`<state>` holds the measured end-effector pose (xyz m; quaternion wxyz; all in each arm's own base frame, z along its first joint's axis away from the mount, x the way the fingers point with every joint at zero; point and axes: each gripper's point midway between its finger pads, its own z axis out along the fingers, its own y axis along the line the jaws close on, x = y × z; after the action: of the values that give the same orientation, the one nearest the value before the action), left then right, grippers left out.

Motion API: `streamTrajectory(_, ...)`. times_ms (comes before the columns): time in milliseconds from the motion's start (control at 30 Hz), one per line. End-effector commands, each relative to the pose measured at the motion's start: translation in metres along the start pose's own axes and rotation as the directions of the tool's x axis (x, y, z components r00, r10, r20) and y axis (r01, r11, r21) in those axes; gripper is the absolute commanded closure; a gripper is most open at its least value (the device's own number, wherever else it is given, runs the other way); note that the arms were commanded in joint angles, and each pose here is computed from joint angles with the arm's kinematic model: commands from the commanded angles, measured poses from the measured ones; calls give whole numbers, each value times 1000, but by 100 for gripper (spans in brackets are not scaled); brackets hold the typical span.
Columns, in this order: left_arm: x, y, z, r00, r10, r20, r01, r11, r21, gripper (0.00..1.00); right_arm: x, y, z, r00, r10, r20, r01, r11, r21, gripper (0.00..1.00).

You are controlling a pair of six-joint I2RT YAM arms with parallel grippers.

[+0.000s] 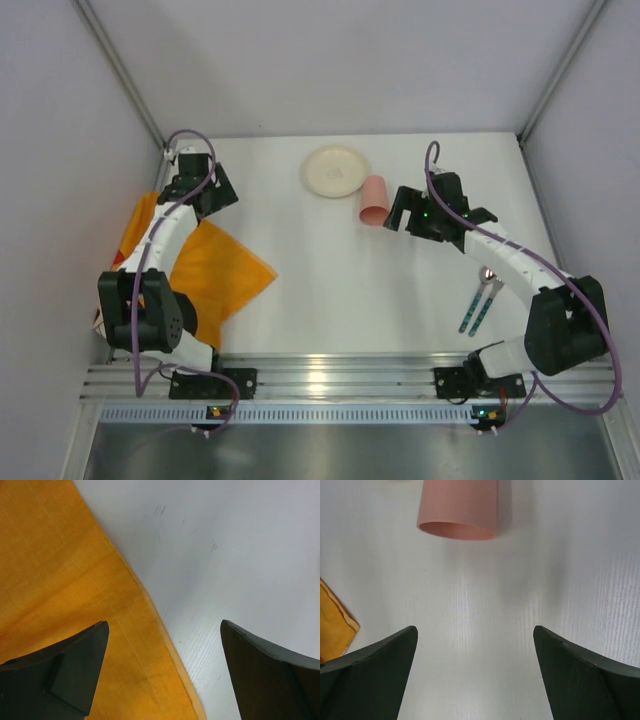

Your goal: Set the dinner table for one person

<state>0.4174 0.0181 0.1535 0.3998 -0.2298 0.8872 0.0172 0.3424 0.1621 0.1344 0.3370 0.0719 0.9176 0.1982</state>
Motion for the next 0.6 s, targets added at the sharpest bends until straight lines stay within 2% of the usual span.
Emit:
streamTrajectory(0, -15, 4, -18, 998, -30, 54, 31, 999, -13, 2, -5, 5, -12, 999, -35, 27, 35, 999, -14, 0)
streamTrajectory(67, 13, 4, -12, 998, 8, -58, -8, 1000, 2, 1, -6, 4, -16, 998, -43, 38, 43, 999, -13, 0)
streamTrajectory(233, 69, -1, 0, 975, 62, -215, -56, 998, 32, 1, -4, 2, -20, 998, -49, 44, 49, 999, -7, 0)
streamTrajectory(567, 147, -32, 1, 893, 252, -374, -243, 967, 71, 2, 12, -13, -20, 999, -44, 25, 43, 998, 34, 0)
